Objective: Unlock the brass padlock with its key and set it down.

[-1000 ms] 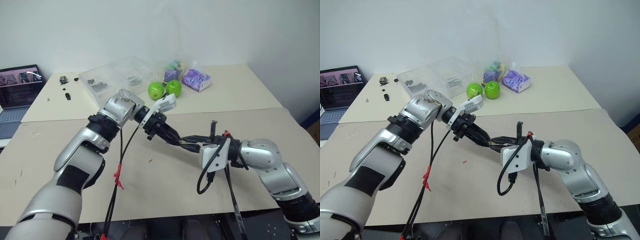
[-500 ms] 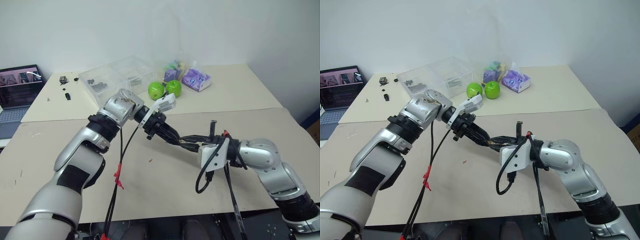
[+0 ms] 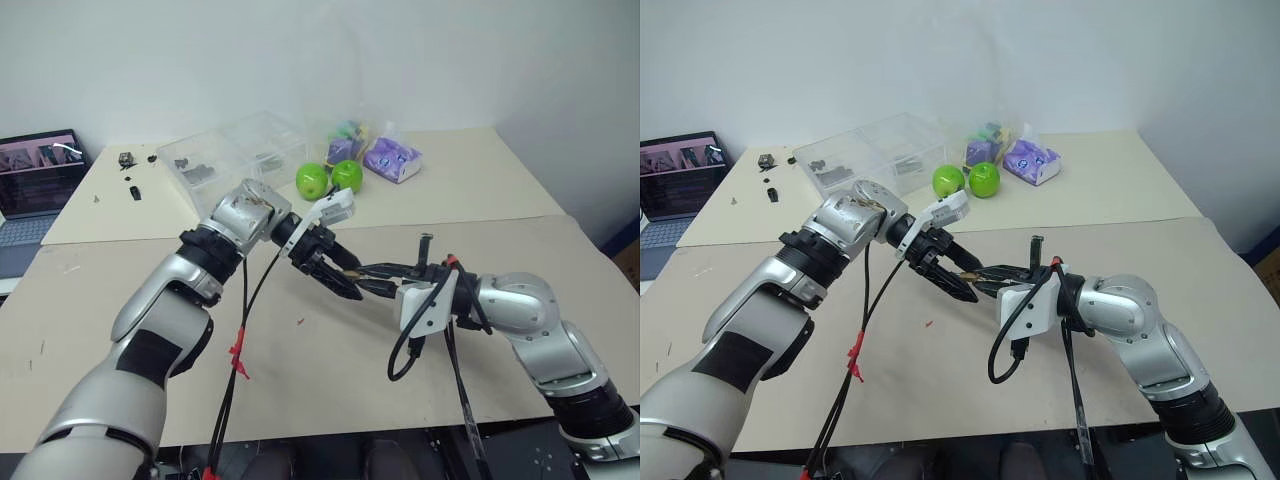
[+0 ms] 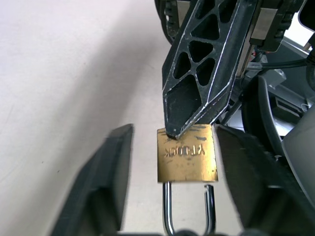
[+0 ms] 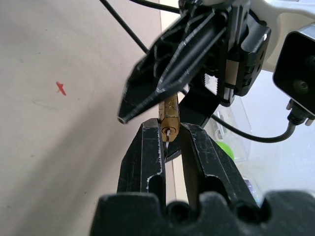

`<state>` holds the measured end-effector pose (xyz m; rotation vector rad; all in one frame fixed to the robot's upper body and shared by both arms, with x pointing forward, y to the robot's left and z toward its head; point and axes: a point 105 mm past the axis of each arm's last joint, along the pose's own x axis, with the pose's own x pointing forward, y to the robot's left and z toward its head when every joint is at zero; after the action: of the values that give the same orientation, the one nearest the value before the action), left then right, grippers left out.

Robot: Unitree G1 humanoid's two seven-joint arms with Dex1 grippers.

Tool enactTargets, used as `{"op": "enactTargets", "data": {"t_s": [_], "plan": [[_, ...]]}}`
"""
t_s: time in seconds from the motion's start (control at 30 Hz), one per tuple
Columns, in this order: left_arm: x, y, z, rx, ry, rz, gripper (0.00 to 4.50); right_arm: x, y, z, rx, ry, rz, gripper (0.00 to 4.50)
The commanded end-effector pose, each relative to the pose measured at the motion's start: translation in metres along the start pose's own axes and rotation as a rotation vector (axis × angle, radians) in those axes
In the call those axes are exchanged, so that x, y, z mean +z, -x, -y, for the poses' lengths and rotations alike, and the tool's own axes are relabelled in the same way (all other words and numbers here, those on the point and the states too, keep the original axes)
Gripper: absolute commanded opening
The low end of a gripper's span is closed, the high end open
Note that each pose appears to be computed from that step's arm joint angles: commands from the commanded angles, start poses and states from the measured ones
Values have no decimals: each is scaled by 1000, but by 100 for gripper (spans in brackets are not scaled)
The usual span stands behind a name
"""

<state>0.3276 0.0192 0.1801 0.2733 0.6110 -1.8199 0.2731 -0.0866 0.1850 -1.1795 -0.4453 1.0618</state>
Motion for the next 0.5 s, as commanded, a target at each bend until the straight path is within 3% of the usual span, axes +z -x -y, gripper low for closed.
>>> {"op": "enactTargets", "data": {"t_s": [0.03,0.5], "plan": [[16,5,9,-18,-48,18,372,9,4,13,-53,37,25,12],[26,35,9,64,-122,25,372,-9,13,9,-40,20,-27,12]]}}
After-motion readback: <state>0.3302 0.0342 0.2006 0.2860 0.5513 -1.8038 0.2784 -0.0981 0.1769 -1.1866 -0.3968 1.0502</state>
